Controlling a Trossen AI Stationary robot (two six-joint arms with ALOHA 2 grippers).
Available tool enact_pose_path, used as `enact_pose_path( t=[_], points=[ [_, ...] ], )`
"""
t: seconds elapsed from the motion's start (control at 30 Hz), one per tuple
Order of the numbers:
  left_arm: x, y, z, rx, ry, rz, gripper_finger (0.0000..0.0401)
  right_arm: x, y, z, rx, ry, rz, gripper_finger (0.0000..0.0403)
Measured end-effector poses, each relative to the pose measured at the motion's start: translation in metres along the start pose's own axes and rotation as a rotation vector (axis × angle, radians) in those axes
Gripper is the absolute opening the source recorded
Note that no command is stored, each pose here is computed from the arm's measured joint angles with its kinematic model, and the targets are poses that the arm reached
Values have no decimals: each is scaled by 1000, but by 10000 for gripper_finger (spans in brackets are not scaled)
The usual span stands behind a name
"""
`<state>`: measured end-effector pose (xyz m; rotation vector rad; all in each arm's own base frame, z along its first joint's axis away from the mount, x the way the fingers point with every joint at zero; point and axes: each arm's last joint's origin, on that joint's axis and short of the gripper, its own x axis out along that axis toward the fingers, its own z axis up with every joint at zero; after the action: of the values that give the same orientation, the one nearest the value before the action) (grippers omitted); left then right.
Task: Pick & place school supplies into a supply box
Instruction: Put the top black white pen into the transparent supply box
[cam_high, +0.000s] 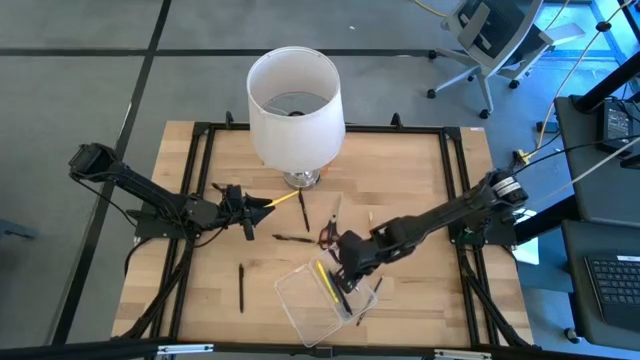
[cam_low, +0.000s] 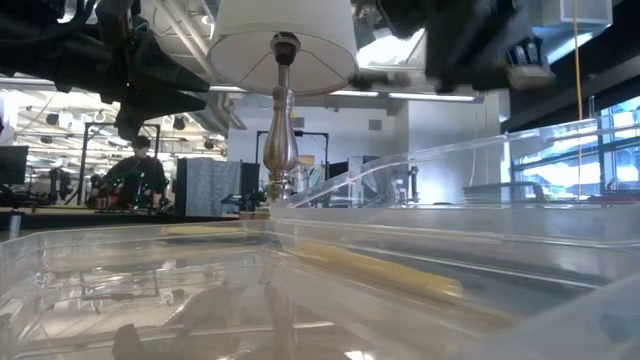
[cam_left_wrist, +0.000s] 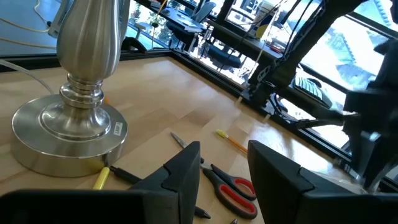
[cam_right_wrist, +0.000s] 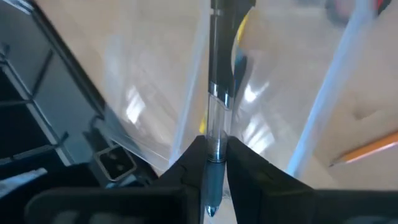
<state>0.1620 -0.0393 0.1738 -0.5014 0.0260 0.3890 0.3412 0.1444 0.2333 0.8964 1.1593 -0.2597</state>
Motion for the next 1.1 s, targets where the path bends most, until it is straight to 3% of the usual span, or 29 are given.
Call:
enact_pose_path(
  t=[0.6,1.1],
  points=[
    [0,0,0,0,2,-3,127,73,-17,-6,71,186,-143,52],
    [0,0,0,0,5,-7,127,78,-20,-6,50,193,-152,72]
  ],
)
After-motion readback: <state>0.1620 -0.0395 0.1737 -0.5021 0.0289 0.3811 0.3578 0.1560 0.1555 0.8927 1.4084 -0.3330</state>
